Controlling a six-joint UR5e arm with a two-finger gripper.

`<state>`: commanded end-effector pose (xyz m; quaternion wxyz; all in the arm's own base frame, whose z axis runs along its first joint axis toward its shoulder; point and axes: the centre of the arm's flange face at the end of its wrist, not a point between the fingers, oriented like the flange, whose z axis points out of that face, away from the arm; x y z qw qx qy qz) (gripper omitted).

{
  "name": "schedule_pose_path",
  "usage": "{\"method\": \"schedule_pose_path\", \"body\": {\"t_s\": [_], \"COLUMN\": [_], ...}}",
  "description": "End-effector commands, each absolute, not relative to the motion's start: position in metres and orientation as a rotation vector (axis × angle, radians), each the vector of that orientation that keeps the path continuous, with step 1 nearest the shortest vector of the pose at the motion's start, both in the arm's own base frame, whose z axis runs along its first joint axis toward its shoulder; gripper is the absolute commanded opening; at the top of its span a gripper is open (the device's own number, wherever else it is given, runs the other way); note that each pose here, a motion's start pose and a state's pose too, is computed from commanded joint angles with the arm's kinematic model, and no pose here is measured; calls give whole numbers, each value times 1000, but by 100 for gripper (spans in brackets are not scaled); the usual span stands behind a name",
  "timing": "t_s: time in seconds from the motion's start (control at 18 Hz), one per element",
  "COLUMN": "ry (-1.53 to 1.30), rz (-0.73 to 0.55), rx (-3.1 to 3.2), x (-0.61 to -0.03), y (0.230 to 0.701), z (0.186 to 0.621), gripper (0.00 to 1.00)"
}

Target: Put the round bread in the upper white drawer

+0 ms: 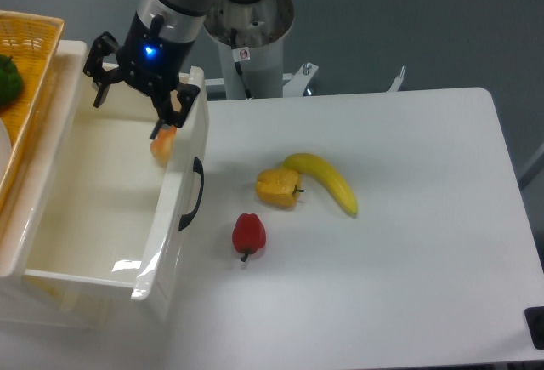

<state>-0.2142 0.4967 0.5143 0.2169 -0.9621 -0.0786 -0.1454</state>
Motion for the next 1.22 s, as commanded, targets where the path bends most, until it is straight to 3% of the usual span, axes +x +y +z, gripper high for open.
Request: {"method": "schedule_pose_path", "body": {"t_s": [0.28, 0.72, 1.22], "ry": [-231, -160, 53], "rz": [-253, 132, 180], "rx": [-2708, -2864, -3009], "x": [-252, -298, -308], "y": [478, 477, 473], "z": [514, 517, 467], "gripper": [100, 100, 100]}}
